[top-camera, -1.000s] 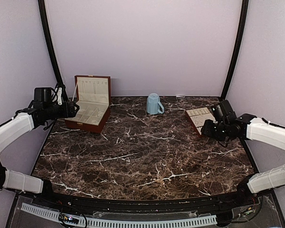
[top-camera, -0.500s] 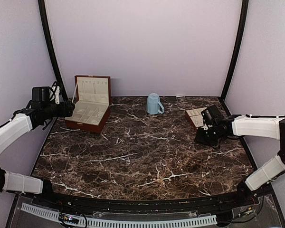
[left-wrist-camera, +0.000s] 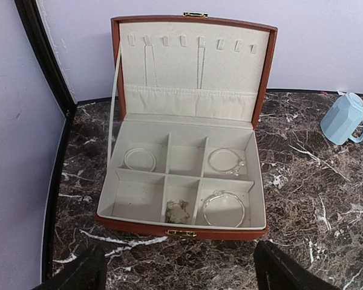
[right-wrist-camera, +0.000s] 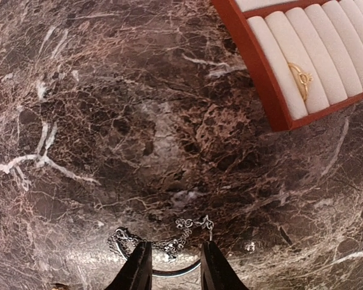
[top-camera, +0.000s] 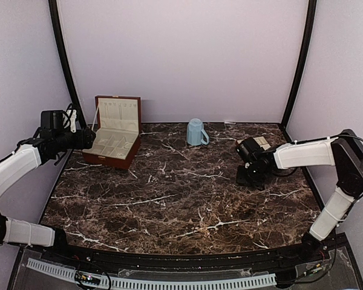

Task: Organize the mixed jewelry
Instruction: Pick up the bangle from the center of the board.

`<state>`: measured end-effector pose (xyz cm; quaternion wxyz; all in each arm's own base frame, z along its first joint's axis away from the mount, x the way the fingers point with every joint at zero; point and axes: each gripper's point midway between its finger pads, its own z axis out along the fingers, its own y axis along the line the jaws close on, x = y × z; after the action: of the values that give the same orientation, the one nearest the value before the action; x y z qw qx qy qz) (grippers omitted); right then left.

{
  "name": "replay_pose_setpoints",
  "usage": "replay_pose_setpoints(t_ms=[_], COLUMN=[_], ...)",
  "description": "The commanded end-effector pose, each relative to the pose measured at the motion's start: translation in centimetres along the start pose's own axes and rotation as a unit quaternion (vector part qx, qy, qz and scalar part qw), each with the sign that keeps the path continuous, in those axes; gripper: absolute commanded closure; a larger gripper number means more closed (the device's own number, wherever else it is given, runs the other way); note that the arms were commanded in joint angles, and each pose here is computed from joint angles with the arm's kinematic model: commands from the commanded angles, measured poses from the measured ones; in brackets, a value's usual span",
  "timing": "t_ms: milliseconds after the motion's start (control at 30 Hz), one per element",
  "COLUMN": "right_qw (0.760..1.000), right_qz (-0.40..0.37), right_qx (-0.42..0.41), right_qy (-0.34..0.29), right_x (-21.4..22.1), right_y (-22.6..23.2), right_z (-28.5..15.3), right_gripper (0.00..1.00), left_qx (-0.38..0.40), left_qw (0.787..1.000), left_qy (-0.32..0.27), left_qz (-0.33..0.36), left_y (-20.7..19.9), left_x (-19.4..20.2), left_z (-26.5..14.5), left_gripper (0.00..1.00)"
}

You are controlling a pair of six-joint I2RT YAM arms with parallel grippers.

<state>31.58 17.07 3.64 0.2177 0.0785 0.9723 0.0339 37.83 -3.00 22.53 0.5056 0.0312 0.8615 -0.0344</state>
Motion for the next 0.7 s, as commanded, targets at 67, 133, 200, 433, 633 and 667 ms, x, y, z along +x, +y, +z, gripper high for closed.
replay_pose_setpoints(t_ms=[67, 133, 200, 433, 633, 667], right_qw=[0.998, 0.998, 0.998, 0.998, 0.998, 0.999], right_qz=[0.023, 0.027, 0.029, 0.026, 0.03, 0.031], right_qx=[0.049, 0.05, 0.048, 0.048, 0.048, 0.043], right_qy=[-0.011, -0.012, -0.01, 0.0, 0.002, 0.004], right_x=[0.2, 0.3, 0.4, 0.7, 1.7, 1.9], right_y=[-1.9, -2.1, -1.9, -1.5, -2.0, -1.8], right_z=[-0.4, -0.4, -0.2, 0.3, 0.6, 0.7], right_gripper=[0.73, 0.73, 0.74, 0.78, 0.78, 0.78], left_qx=[0.014, 0.016, 0.017, 0.015, 0.012, 0.011], left_qw=[1.0, 1.0, 0.999, 0.999, 0.999, 0.999], left_qy=[-0.019, -0.023, -0.027, -0.025, -0.029, -0.031], left_qz=[-0.01, -0.012, -0.012, -0.013, -0.012, -0.011], left_y=[-0.5, -0.6, -0.6, -0.5, -0.5, -0.4], left_x=[-1.3, -1.5, -1.7, -1.6, -1.8, -1.8], left_z=[-1.2, -1.4, -1.5, -1.4, -1.7, -1.8], left_gripper=[0.13, 0.13, 0.13, 0.13, 0.13, 0.13])
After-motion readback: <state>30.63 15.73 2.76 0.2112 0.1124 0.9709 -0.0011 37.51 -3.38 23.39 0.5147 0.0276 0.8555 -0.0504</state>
